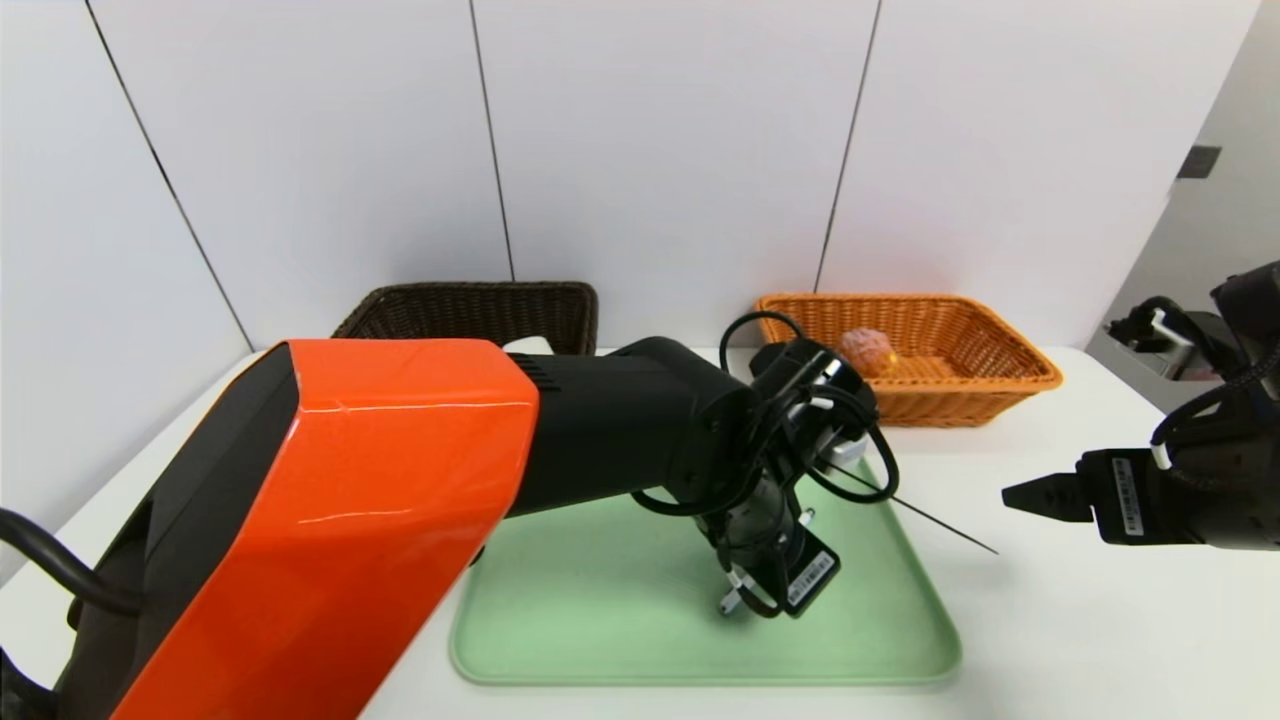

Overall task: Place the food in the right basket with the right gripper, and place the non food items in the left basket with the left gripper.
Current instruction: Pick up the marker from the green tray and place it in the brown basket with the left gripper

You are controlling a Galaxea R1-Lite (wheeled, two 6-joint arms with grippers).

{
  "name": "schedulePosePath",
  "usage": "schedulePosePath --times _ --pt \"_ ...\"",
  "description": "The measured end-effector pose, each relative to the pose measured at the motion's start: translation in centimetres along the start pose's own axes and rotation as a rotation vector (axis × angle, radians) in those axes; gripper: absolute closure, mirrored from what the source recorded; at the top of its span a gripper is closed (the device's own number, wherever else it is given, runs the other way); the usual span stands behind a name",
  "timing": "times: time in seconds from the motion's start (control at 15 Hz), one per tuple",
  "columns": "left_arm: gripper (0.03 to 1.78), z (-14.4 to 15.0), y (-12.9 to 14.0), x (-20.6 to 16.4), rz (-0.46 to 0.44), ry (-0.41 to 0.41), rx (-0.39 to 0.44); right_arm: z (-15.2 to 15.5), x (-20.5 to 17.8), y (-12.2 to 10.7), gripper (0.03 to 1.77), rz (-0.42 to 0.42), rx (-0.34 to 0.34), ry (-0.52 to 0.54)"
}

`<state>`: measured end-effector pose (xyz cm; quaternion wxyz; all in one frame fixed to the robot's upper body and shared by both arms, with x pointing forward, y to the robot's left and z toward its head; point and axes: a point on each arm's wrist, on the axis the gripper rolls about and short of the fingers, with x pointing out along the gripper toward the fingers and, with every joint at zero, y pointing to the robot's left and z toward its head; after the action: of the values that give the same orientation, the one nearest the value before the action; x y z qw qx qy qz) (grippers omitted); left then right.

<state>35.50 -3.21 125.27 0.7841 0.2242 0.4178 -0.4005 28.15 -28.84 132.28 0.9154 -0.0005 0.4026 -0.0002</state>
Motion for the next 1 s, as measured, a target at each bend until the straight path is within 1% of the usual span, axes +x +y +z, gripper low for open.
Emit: schedulePosePath --times 0.07,0.13,0.67,1.0 --pt "1.24 0.0 0.1 0.0 0.001 0.000 -0.002 0.0 0.0 0.0 0.10 0.001 0.000 -0.001" --pt "1.76 0.0 0.2 0.0 0.001 0.000 -0.003 0.0 0.0 0.0 0.10 0.001 0.000 -0.003" --pt "1.76 0.1 0.5 -0.3 0.005 -0.009 -0.011 0.1 -0.1 0.0 0.10 0.001 0.000 -0.006" --pt "1.76 0.7 0.7 -2.9 0.007 -0.061 -0.054 0.0 -0.3 0.0 0.10 0.002 0.000 -0.008"
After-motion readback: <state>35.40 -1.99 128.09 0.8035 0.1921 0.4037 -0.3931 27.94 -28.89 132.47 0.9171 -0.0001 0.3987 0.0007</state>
